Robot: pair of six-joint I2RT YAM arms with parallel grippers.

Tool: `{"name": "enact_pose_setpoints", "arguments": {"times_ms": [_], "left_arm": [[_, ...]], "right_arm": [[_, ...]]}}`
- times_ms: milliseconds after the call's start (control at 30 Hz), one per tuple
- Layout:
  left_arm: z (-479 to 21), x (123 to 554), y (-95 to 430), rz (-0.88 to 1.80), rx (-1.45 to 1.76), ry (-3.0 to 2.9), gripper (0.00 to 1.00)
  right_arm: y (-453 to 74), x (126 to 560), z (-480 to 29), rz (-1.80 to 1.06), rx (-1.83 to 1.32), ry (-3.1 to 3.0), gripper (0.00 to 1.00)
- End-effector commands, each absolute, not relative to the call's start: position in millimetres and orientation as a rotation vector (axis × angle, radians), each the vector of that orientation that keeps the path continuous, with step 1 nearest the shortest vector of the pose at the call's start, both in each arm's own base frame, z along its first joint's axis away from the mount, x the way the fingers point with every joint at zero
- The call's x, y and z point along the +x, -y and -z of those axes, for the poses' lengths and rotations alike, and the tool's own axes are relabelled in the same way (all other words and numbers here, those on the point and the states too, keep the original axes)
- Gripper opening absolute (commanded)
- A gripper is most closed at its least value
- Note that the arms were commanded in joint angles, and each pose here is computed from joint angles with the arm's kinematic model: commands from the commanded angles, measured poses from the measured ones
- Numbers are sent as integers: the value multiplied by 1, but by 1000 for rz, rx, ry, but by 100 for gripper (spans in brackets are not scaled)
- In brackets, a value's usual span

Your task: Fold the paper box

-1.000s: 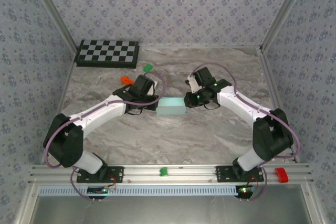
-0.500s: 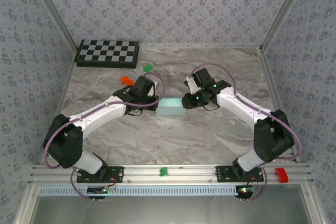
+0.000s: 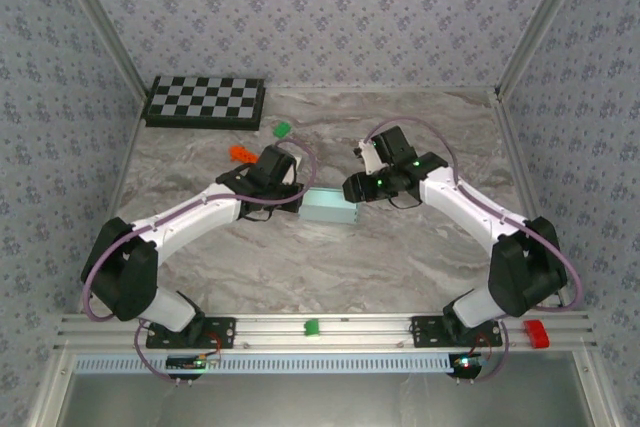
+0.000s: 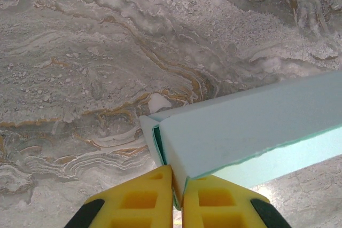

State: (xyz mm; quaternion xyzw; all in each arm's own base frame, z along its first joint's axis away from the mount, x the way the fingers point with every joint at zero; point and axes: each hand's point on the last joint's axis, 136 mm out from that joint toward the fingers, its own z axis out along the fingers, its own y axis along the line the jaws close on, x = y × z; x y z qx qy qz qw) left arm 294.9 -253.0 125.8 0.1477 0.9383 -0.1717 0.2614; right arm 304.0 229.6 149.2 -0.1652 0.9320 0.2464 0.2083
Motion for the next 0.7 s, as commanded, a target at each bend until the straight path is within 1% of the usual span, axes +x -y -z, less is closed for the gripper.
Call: {"name": "enact_pose_setpoints", "arguments": {"times_ms": [0, 167, 667], "left_arm": [[-116, 282, 256, 475, 431, -2604, 10], [-117, 283, 257, 477, 434, -2601, 10], [-118, 283, 257, 477, 432, -2601, 10]], "right_arm": [[-229, 307, -161, -725, -415, -2557, 48], [-231, 313, -167, -761, -387, -2531, 48], [-223, 295, -130, -724, -404, -2647, 48]]}}
